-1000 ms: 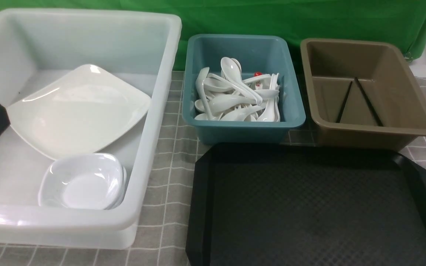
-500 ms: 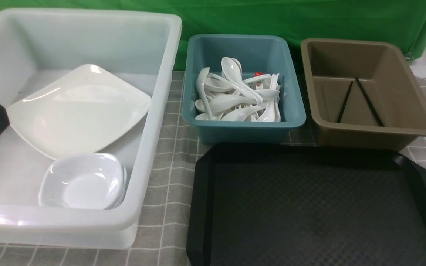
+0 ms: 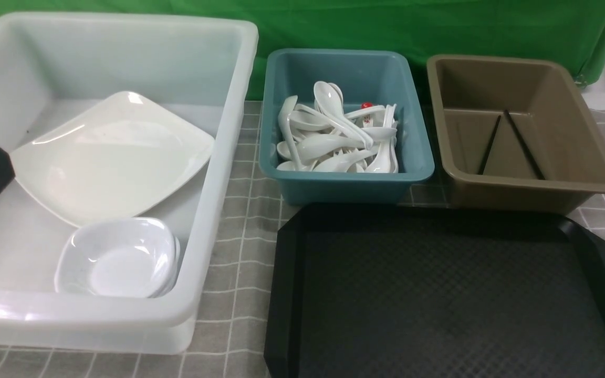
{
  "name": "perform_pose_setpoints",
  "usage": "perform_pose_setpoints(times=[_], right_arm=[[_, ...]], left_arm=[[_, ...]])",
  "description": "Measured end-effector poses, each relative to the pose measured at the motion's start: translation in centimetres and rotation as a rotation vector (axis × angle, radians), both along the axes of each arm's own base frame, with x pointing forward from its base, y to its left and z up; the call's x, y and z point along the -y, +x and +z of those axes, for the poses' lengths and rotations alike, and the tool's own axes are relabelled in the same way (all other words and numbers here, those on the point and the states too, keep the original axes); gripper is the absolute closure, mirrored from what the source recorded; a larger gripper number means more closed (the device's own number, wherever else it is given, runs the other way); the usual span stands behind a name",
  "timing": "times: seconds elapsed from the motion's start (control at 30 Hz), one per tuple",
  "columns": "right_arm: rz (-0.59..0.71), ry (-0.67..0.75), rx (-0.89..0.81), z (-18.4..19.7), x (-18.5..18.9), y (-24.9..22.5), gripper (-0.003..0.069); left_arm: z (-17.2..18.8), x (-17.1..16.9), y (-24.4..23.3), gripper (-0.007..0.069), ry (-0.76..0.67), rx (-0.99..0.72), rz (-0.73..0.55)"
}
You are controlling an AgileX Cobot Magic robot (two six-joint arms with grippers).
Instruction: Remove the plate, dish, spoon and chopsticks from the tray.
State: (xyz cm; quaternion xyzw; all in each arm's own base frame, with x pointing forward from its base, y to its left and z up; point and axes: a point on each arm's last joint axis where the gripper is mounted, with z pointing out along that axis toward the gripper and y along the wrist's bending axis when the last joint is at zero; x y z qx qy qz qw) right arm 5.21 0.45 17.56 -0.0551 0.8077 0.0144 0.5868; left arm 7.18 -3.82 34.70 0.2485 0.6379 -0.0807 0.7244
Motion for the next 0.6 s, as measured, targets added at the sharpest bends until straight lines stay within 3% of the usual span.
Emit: perform_pose_setpoints(times=[0.6], right_arm=[[-0.003,0.01,-0.001,0.0,0.0,0.0,0.0622]], left_arm=[[0.0,0.0,0.0,0.0614,0.005,0.002,0.001]])
